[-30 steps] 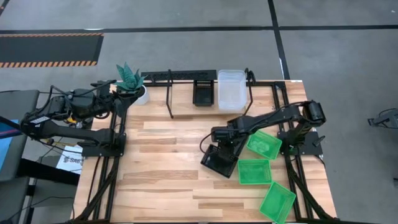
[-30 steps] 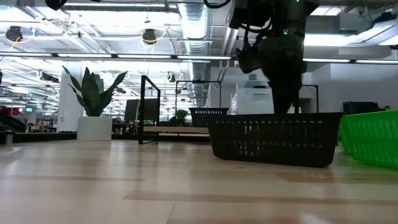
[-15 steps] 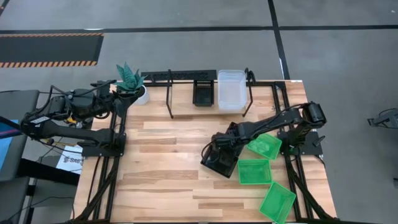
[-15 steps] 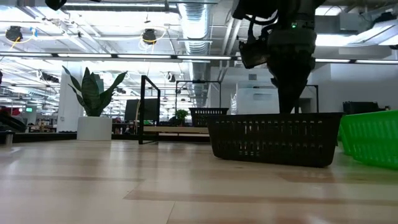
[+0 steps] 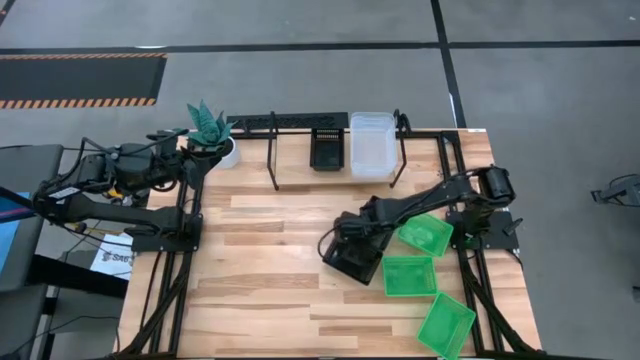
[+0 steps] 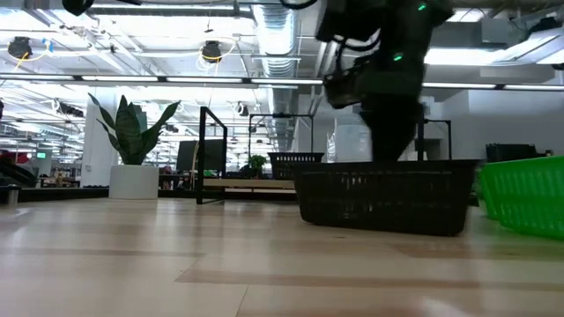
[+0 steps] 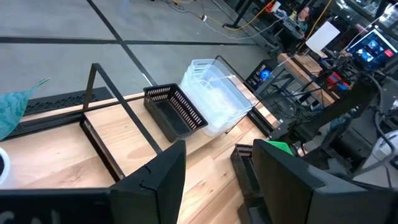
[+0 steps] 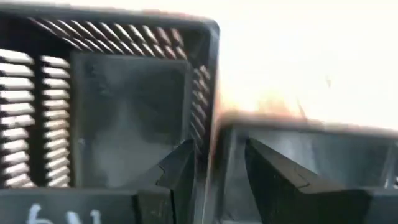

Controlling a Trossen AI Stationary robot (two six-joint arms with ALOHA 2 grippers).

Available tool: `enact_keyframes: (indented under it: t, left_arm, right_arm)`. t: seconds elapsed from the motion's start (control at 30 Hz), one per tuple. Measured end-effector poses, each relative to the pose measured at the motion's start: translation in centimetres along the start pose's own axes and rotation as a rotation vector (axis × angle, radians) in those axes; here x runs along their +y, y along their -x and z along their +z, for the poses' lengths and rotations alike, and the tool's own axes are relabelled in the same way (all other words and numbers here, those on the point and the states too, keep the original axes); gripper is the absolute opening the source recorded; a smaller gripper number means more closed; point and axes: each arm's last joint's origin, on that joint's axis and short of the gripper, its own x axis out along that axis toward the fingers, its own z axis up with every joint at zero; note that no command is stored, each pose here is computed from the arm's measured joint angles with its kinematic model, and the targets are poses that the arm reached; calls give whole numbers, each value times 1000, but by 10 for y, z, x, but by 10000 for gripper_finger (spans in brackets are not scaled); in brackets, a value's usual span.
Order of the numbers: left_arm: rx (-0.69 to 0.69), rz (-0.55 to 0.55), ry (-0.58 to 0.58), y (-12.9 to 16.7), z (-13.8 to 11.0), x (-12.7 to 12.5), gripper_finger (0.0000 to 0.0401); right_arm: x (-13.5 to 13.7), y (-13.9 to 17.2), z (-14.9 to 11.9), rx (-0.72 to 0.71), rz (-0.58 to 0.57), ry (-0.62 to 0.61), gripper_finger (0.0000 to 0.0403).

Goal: Stack baskets on shelf by color
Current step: Stack the top black bin on top of the black bin on the shelf

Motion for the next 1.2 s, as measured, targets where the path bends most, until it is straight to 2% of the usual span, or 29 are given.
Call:
enact_keyframes:
  t: [0.17, 0.37, 0.53, 0.67, 0.87, 1.07, 1.2]
  left_arm:
    - [0, 1, -1, 0, 0, 0, 173]
    - [1, 2, -1, 0, 0, 0, 173]
    - [3, 3, 9, 0, 0, 0, 173]
    - [4, 3, 10, 0, 0, 0, 173]
    - [4, 4, -1, 0, 0, 0, 173]
    - [17, 17, -12, 0, -2, 2, 173]
    - [19, 19, -14, 0, -2, 2, 173]
  right_arm:
    - [-5, -12, 24, -42, 53, -41, 163]
    - [-7, 10, 57, -137, 123, -34, 163]
    - [-13, 39, 59, -134, 73, 10, 163]
    - [-17, 41, 47, -29, 17, 48, 163]
    - [-13, 44, 28, 101, -57, 226, 163]
    - [-10, 42, 13, 190, -126, 535, 163]
    - [-13, 29, 8, 193, -132, 619, 163]
